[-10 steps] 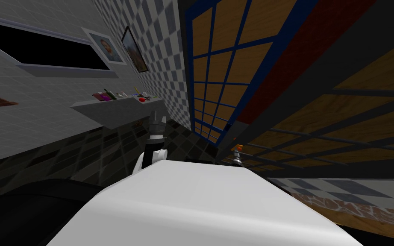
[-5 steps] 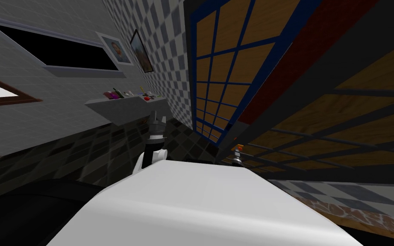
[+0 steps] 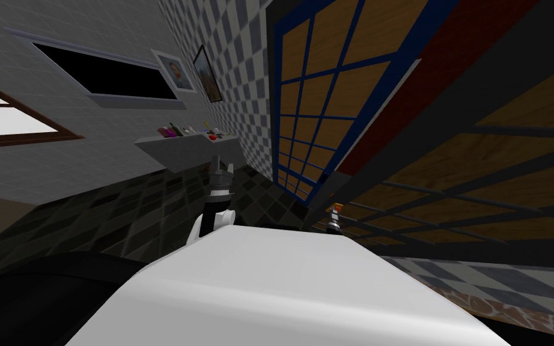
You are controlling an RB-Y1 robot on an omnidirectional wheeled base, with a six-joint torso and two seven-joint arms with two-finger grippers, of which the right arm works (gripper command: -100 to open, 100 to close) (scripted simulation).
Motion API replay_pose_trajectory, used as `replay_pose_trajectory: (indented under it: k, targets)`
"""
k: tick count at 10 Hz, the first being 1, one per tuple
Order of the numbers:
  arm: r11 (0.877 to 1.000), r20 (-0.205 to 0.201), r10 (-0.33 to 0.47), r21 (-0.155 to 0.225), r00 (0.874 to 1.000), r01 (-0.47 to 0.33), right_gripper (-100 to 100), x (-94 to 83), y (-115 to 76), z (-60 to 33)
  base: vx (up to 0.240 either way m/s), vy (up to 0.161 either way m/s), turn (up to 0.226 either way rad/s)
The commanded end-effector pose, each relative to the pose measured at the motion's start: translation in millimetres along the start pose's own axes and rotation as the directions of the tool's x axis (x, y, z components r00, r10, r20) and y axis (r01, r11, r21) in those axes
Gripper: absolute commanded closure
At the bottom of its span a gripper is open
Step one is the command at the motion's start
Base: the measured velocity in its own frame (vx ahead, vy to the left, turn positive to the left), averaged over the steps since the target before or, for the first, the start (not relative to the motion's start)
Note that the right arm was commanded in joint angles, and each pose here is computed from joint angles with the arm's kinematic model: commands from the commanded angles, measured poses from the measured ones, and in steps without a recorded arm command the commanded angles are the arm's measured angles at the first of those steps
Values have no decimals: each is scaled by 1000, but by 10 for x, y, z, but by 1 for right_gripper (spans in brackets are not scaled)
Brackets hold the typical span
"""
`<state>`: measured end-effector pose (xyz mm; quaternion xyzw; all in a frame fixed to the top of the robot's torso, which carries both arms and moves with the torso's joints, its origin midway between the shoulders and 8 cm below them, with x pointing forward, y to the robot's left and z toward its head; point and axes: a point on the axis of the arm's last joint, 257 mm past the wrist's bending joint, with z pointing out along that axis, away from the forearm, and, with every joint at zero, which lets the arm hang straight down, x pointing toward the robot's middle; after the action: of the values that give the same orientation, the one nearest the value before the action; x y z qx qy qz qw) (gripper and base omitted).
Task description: Pull the door open
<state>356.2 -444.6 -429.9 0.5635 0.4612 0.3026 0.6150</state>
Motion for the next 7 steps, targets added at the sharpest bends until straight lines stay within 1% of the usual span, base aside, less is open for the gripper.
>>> replay_pose_trajectory:
  k: [1,2,3,4,5,6,7]
  targets:
    - [999,34,47,16,998,-47,100,-203,-60,2,-52,-13,79]
    - [996,38,82,13,996,-83,100,-206,-48,18,-77,-36,127]
    - [995,38,96,12,995,-97,100,-206,-48,18,-71,-37,63]
    - [995,38,96,12,995,-97,100,-206,-48,18,-25,-6,5]
    - [995,39,96,2,995,-96,100,-214,-7,40,1,13,-24]
    - [995,38,96,12,995,-97,100,-206,-48,18,7,7,6]
    - [990,42,143,8,989,-144,100,-208,-36,35,-38,4,94]
